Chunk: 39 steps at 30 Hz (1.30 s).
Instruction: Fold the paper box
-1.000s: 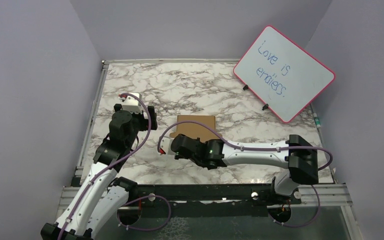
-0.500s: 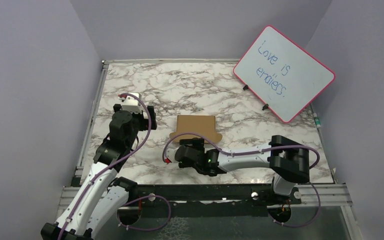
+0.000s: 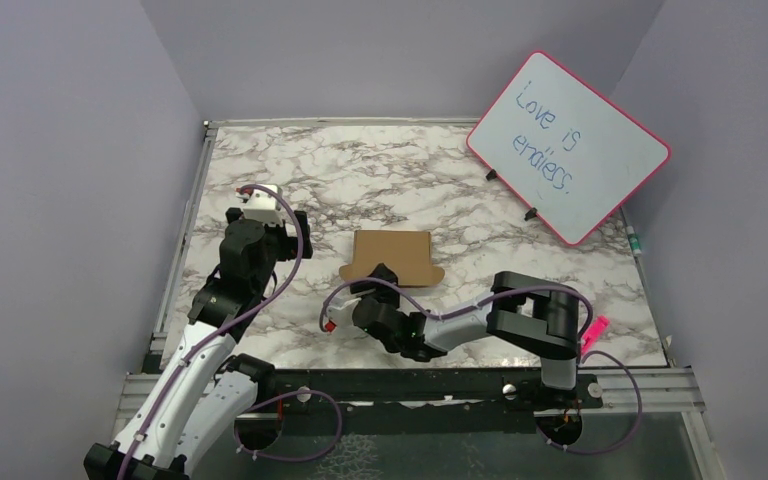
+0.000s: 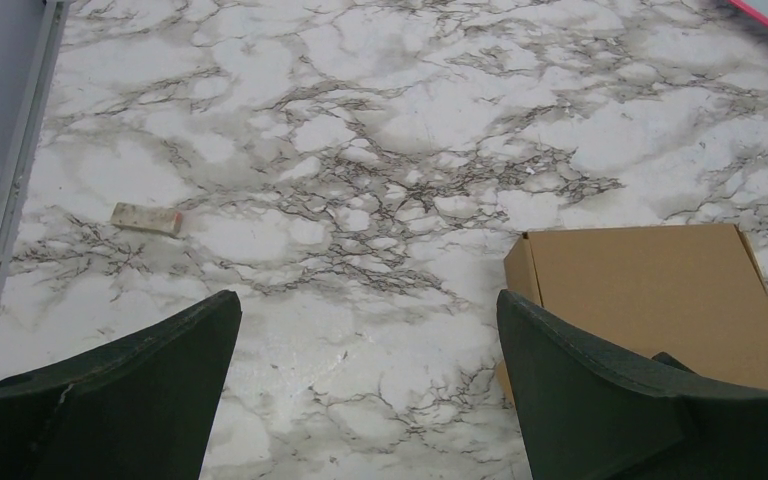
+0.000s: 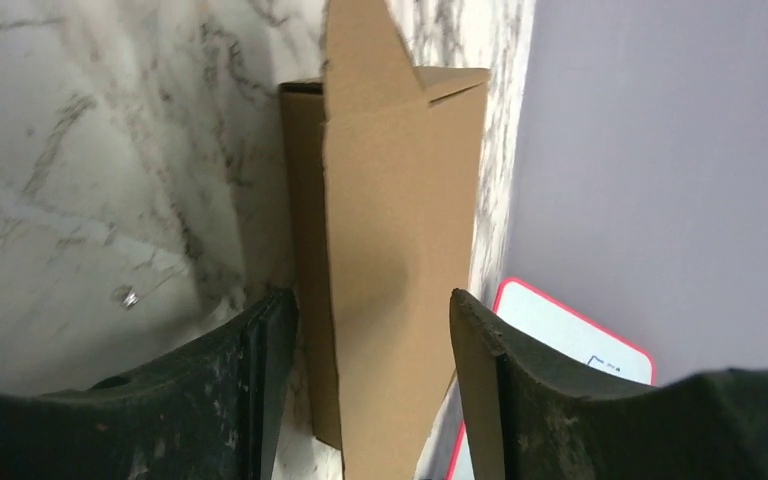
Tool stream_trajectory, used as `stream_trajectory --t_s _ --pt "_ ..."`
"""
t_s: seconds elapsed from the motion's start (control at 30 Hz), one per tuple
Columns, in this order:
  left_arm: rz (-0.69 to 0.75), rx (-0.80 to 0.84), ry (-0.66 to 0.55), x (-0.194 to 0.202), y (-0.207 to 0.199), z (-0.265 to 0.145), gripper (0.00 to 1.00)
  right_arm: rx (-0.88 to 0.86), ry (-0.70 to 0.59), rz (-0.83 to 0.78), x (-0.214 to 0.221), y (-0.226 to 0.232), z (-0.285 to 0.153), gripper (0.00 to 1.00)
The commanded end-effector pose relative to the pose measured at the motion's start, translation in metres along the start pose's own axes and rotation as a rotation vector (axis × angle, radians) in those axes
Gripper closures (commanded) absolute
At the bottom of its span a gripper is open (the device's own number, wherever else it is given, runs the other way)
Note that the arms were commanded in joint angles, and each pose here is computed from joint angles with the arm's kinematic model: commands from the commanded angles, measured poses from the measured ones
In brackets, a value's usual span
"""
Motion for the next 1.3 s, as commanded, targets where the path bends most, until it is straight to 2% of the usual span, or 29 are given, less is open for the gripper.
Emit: stream_trajectory --t_s 0.0,0.1,0.17,0.27,0.33,0.43,0.77,1.1,1.27 --pt "0.001 -0.008 -0.012 0.000 0.002 0.002 0.01 0.121 -0.042 0.046 -0.010 -0.022 0.004 0.43" --pt "0.000 -0.007 -0.011 0.000 0.002 0.002 0.01 0.120 -0.041 0.053 -0.011 -0.024 0.004 0.52" --pt "0.000 -0.007 -0.014 0.000 0.002 0.002 0.01 0.105 -0.036 0.068 -0.011 -0.025 0.003 0.62" --pt "0.000 -0.008 -0.017 -0.001 0.002 0.002 0.01 0.076 -0.021 0.082 -0.013 -0.027 0.000 0.89" --pt "-0.002 -0.007 -0.017 -0.001 0.002 0.002 0.01 0.078 -0.017 0.086 -0.014 -0.032 -0.002 0.99" --pt "0.001 -0.001 -0.017 -0.001 0.001 0.002 0.01 0.053 -0.003 0.091 -0.016 -0.039 -0.008 0.99" --pt "0.002 0.017 -0.026 -0.002 -0.001 0.002 0.01 -0.210 0.072 0.217 -0.028 -0.053 -0.047 0.99" --pt "-0.001 0.066 -0.026 -0.001 -0.009 0.004 0.01 -0.298 0.108 0.248 -0.005 -0.016 -0.048 0.99" --pt "0.002 0.086 -0.023 0.000 -0.013 0.006 0.01 -0.335 0.121 0.244 0.002 0.001 -0.051 0.94"
Point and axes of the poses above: each gripper's point midway between its finger pads, its own z axis out along the fingers, its own y axis along the line the jaws close on, x = y × z, the point moved 3 cm from there along -z, back along the fingers, and after that the axes turned 15 degrees about z, right-handed, at the moved point
